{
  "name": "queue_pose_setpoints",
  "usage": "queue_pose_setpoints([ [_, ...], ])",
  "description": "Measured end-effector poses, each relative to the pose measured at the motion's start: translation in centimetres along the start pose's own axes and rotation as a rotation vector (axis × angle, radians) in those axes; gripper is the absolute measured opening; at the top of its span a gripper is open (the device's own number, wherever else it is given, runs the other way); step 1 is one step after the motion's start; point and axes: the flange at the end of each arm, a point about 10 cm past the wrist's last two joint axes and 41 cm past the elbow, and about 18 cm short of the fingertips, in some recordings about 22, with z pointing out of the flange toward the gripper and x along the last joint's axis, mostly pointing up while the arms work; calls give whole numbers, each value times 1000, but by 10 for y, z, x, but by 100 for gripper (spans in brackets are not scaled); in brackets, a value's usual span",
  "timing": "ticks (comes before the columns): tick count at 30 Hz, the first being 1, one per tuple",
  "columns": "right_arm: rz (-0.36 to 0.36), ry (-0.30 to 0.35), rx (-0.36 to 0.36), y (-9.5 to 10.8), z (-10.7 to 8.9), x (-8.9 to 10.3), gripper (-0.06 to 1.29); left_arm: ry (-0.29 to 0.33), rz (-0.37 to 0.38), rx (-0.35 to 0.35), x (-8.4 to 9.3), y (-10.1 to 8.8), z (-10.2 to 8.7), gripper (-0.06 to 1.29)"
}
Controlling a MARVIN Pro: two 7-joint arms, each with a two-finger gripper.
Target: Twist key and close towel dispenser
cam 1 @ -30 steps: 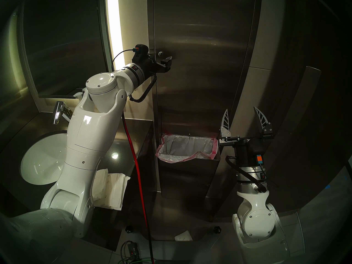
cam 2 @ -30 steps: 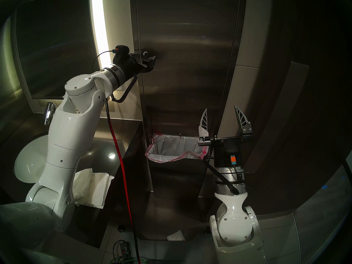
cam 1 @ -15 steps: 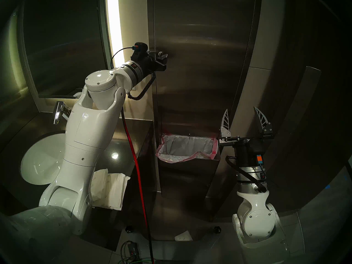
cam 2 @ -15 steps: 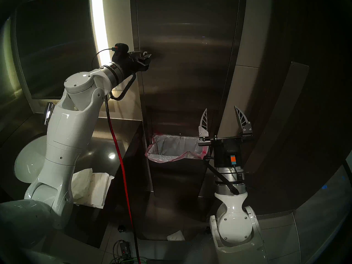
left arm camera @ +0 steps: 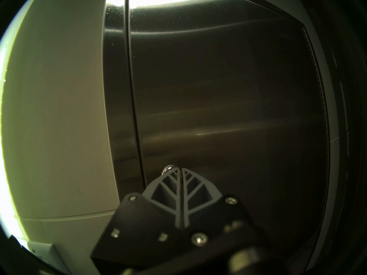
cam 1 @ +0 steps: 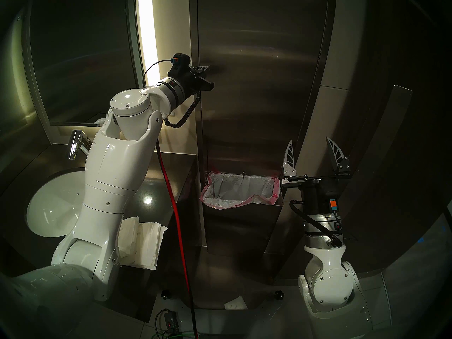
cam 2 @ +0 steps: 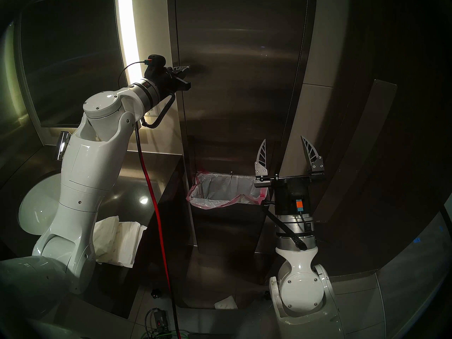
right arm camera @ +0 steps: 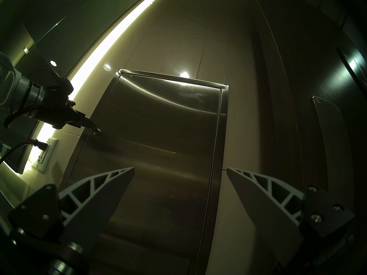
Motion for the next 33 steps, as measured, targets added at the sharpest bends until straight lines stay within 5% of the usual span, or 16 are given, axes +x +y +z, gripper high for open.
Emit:
queue_pose_setpoints([
  [18,0,1,-1,0,0,0,121,-148,-443,137,-15,-11,1,-2],
  [23,0,1,-1,0,0,0,121,-148,-466,148,-12,-12,1,-2],
  [29,0,1,-1,0,0,0,121,-124,-395,104,1,7,1,1],
  [30,0,1,-1,0,0,0,121,-120,-381,94,3,10,0,57],
  [33,0,1,-1,0,0,0,121,-103,-326,62,9,22,-2,124],
])
